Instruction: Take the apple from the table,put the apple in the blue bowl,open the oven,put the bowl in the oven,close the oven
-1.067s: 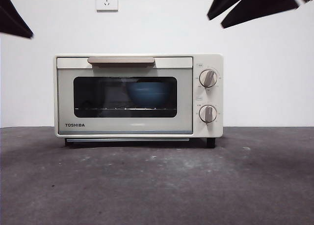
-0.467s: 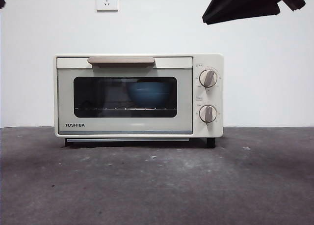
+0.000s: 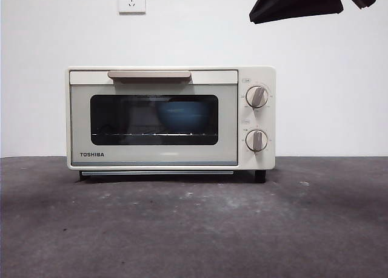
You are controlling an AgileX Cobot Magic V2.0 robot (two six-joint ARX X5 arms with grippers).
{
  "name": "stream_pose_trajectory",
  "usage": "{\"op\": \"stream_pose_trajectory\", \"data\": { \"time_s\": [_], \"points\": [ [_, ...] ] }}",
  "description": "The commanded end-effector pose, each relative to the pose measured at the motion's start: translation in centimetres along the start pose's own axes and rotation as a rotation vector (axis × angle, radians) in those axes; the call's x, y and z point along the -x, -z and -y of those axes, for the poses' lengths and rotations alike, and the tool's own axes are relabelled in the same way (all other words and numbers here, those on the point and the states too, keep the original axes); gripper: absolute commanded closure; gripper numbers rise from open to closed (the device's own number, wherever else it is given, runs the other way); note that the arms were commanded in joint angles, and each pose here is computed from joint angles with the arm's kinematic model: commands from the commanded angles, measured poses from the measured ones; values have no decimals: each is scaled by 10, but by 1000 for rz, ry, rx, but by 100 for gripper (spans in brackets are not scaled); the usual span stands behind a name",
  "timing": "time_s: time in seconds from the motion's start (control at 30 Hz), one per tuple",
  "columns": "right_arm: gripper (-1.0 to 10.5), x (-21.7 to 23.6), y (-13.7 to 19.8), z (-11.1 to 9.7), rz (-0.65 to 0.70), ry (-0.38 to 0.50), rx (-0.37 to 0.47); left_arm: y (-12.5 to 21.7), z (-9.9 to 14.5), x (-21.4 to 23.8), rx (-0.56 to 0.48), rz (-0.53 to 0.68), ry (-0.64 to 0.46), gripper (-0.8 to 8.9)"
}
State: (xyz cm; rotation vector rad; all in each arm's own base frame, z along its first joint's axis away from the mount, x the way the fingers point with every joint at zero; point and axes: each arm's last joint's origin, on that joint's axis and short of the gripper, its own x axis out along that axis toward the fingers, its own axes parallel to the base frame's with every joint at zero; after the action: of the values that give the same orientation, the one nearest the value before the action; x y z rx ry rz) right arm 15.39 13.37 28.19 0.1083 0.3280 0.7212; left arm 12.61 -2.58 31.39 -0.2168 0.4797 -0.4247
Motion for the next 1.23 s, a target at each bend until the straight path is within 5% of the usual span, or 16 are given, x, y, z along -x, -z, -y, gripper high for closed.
{"op": "stream_pose_trajectory", "data": {
  "time_s": [0.03,0.5,0.7,0.93,1.23],
  "points": [
    [944,-1,-1,-2,11,-5,15,-4,2,1,-10,18,7,806],
    [944,-1,-2,-2,17,-6,15,-7,2,1,-65,51,8,806],
    [944,-1,-2,-2,17,-6,15,-13,-2,14,-229,284,-125,806],
    [944,-1,-2,-2,17,-6,15,28,-17,22,-378,524,-256,806],
    [944,-1,-2,-2,17,-6,15,92,-43,0,-349,486,-364,806]
  ]
}}
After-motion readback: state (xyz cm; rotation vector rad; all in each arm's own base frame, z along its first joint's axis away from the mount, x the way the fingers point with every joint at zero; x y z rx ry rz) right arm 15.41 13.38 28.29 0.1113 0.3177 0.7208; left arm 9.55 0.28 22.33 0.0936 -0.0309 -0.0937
